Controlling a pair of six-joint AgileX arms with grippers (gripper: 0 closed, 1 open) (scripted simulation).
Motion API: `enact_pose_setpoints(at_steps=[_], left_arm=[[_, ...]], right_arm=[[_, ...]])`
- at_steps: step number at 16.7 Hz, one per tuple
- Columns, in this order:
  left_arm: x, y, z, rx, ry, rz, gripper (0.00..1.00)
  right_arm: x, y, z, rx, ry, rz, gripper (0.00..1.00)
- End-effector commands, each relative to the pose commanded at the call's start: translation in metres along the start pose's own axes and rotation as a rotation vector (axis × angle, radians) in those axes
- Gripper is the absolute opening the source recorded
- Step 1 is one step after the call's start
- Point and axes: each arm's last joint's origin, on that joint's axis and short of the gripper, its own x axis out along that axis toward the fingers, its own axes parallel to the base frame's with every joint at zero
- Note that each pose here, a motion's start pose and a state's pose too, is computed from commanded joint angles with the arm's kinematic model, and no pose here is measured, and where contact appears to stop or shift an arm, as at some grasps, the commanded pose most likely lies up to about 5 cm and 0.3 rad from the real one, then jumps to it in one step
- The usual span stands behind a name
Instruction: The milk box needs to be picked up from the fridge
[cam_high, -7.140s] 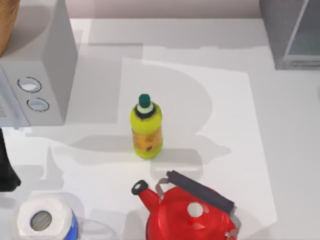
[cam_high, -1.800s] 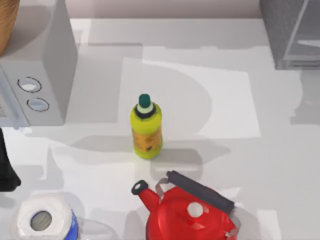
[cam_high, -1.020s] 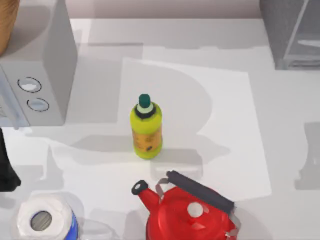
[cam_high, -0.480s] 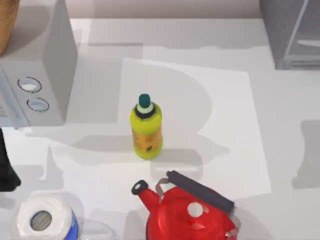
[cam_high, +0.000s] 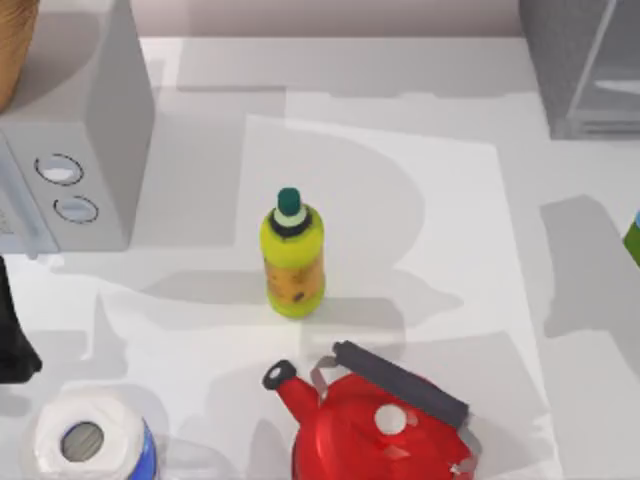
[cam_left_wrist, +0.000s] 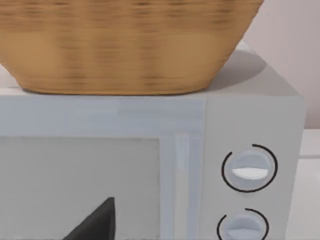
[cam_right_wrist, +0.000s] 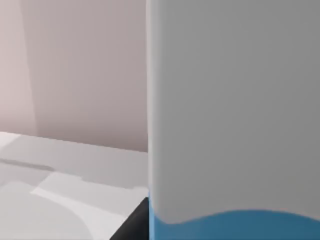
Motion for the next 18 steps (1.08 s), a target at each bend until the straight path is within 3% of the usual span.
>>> enact_pose_setpoints(at_steps=[7,11,15,18], left_arm=[[0.000,0.000,0.000,0.000,0.000,0.000,1.00],[0.000,0.000,0.000,0.000,0.000,0.000,1.00],[0.000,0.000,0.000,0.000,0.000,0.000,1.00],[0.000,0.000,0.000,0.000,0.000,0.000,1.00]], right_arm=[[0.073,0.007,-0.027,0.022,0.039,0.271,0.00],[0.102,0.013,-0.053,0.024,0.034,0.393,0.00],[0.116,0.018,-0.070,0.017,0.016,0.466,0.00],[0.118,0.019,-0.073,0.015,0.012,0.477,0.00]])
